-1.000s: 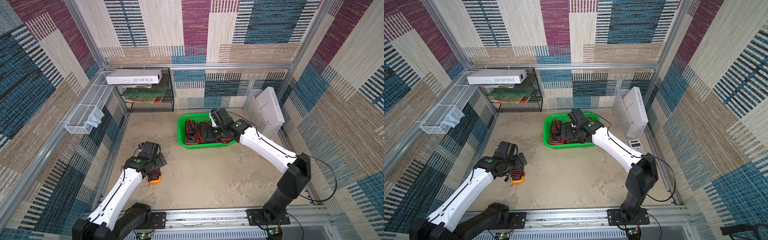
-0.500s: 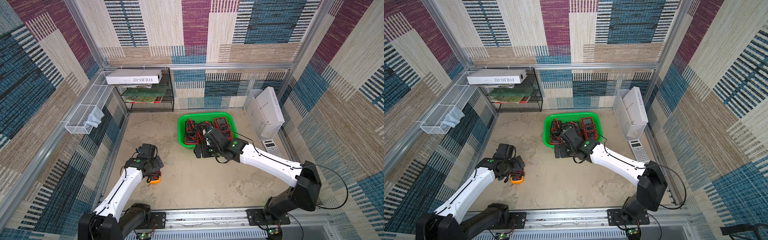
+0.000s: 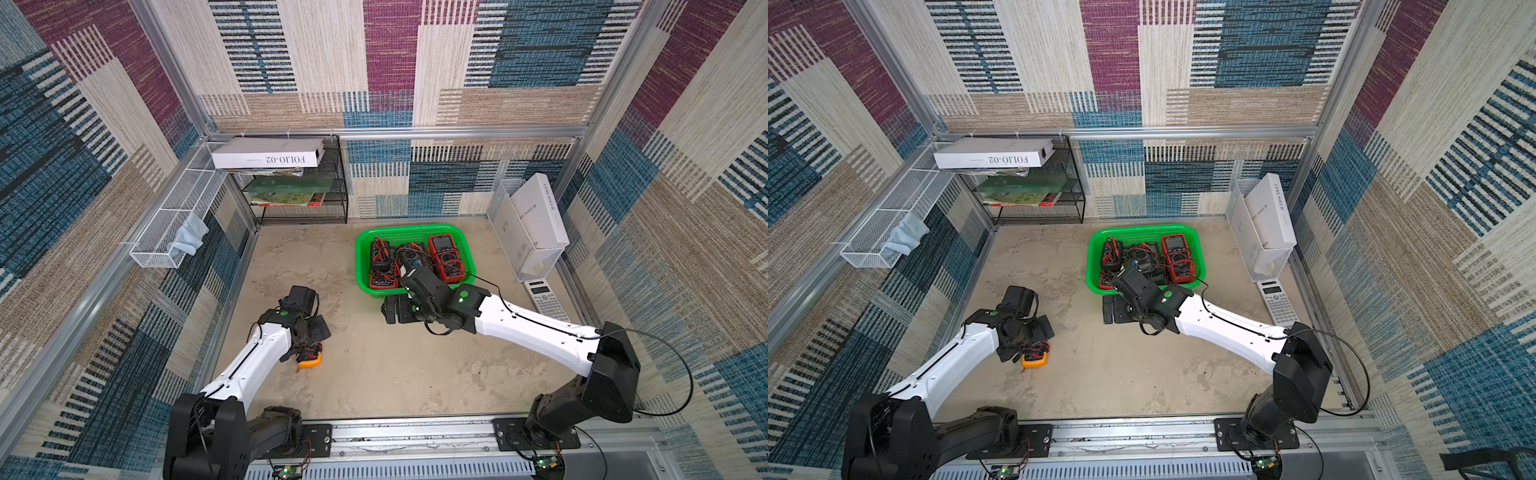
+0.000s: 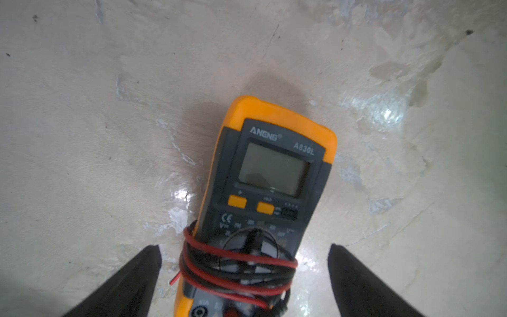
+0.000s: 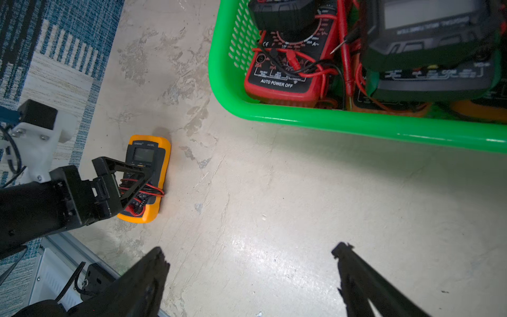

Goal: Put the multimeter into the basket
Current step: Pick up the multimeter from the center of the board.

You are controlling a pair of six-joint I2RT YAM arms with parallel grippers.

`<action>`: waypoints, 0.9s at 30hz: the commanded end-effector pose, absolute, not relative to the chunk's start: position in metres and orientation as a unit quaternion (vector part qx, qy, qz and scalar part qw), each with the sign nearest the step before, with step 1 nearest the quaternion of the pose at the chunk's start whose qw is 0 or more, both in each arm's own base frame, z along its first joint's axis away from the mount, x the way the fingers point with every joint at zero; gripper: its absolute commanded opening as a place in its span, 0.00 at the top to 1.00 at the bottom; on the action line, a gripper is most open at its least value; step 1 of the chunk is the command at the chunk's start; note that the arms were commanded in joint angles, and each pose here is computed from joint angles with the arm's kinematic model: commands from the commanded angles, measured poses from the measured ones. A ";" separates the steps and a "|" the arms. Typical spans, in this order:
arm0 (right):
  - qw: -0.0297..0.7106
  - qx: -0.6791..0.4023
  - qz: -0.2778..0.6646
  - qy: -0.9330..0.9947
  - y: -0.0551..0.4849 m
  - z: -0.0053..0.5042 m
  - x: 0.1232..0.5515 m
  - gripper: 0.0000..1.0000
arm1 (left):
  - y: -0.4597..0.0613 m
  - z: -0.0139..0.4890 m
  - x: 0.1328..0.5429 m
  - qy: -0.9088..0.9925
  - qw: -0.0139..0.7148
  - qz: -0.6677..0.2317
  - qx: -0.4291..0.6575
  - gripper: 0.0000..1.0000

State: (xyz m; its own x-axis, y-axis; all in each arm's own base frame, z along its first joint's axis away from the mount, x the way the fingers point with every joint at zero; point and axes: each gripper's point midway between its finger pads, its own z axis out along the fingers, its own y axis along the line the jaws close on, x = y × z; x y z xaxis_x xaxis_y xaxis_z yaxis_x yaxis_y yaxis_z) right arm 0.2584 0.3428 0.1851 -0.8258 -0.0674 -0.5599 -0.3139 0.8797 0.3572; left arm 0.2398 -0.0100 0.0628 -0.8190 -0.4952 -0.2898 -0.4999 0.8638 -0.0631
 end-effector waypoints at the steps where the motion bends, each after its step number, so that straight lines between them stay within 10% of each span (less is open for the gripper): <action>1: 0.288 -0.096 0.227 0.925 0.344 0.190 0.261 0.00 | -0.013 0.058 0.240 0.956 0.137 0.002 -0.261 0.00; 27: 0.307 -0.094 0.241 0.916 0.341 0.211 0.257 0.01 | -0.015 0.040 0.236 0.971 0.067 0.028 -0.230 0.10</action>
State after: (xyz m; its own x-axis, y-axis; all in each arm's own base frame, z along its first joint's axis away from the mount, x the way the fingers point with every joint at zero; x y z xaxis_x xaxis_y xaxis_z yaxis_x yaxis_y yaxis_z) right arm 0.2532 0.3402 0.1994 -0.8118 -0.0481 -0.5820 -0.3190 0.8713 0.3729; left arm 0.2404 -0.0163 0.0392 -0.8714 -0.4618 -0.1653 -0.4680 0.8838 -0.0021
